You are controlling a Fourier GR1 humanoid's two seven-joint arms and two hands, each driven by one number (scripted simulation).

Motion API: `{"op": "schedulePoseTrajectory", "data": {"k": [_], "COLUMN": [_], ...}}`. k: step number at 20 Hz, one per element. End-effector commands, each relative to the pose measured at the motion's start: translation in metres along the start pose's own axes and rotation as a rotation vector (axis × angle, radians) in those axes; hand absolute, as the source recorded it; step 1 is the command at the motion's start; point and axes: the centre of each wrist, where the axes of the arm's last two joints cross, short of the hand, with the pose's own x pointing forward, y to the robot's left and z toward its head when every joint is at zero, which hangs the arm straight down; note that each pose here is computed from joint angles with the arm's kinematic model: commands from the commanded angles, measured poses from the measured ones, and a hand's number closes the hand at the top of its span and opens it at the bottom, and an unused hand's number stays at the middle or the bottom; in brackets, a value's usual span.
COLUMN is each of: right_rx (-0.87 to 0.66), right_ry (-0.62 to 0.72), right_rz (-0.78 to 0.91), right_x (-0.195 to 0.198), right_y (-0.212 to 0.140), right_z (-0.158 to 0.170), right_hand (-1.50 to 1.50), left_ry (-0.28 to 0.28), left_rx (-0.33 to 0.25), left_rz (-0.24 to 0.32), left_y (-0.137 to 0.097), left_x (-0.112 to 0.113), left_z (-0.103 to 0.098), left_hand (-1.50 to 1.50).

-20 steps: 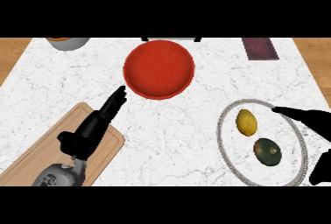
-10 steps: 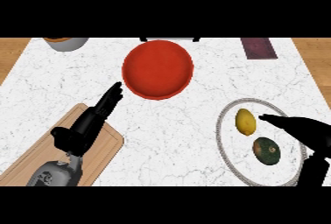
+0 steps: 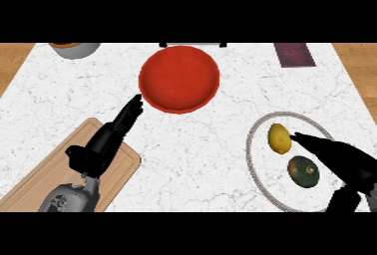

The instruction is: Pick the squash from the placemat and place it in the bowl

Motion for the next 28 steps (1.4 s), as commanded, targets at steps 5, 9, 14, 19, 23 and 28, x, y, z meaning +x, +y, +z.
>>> {"op": "schedulePoseTrajectory", "data": {"k": [5, 9, 14, 19, 23, 28], "right_rx": [-0.139, -0.137, -0.136, -0.078, -0.099, -0.101], "right_ry": [0.014, 0.049, 0.086, 0.076, 0.076, 0.044], "right_rz": [0.054, 0.056, 0.036, 0.039, 0.032, -0.002], "right_x": [0.002, -0.015, -0.021, -0.046, -0.047, -0.042], "right_y": [0.039, 0.03, 0.033, 0.041, 0.048, 0.066], "right_z": [0.005, 0.001, -0.023, -0.041, -0.058, -0.055], "right_hand": [-1.5, -1.5, -1.5, -1.5, -1.5, -1.5], "left_ry": [0.001, -0.011, 0.015, 0.005, 0.001, 0.01], "left_rx": [0.015, -0.002, 0.005, -0.006, -0.004, -0.007], "left_rz": [0.001, 0.013, -0.009, 0.01, 0.014, 0.007], "left_y": [-0.006, -0.014, 0.012, -0.001, -0.008, 0.004], "left_x": [-0.008, 0.011, 0.008, 0.003, -0.007, 0.003], "left_z": [0.0, 0.008, 0.005, 0.017, 0.001, 0.006], "left_hand": [0.0, 0.0, 0.0, 0.0, 0.0, 0.0]}}
